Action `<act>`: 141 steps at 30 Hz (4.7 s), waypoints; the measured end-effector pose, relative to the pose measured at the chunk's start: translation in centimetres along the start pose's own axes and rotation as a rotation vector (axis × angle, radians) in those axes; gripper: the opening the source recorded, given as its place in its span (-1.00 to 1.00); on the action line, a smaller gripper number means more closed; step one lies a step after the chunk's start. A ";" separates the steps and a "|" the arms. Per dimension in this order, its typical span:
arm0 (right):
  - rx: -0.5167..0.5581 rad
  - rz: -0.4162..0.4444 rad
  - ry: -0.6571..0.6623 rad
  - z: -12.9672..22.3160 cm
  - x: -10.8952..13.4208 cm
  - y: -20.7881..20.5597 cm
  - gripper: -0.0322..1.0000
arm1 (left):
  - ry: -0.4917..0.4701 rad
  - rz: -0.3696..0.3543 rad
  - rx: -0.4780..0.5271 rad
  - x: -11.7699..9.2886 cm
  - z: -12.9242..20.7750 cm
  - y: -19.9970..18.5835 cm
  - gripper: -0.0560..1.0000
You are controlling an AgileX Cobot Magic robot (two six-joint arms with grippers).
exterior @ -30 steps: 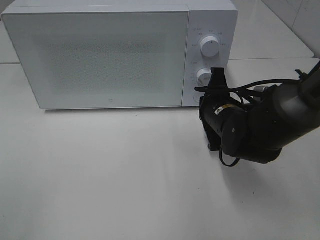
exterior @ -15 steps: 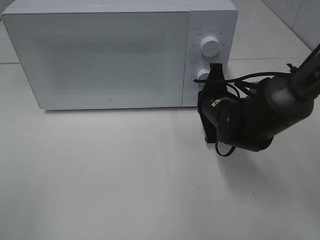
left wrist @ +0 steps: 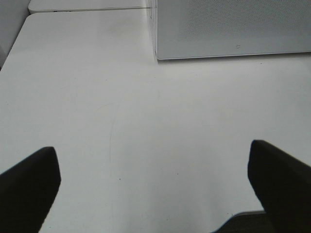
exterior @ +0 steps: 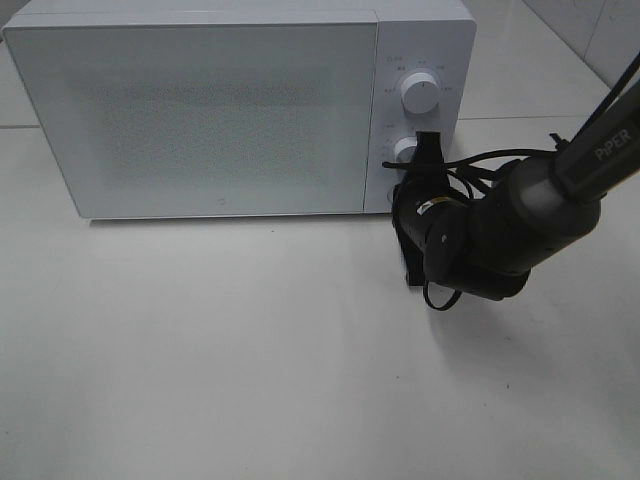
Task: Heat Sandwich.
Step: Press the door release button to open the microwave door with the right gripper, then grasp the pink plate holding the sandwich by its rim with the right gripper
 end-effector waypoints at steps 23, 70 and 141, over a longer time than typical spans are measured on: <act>-0.042 -0.018 0.052 0.4 -0.1 1.7 -0.94 | 0.000 0.000 0.000 0.0 0.0 0.0 0.95; -0.022 0.012 0.031 0.2 1.0 -0.1 -0.94 | 0.000 0.000 0.000 0.0 0.0 0.0 0.95; 0.909 0.517 -1.764 1.1 5.2 -14.8 -0.80 | 0.000 0.000 0.000 0.0 0.0 0.0 0.95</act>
Point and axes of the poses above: a point on each arm's last joint axis where the gripper is mounted, y pointing out along that axis toward the gripper, x along the wrist's bending axis when the last joint is at zero, z = x × y, the point moved 1 cm from there along y, pointing out along that axis toward the gripper, and after that the axes turned 11 degrees about y, right-handed, at the moved point
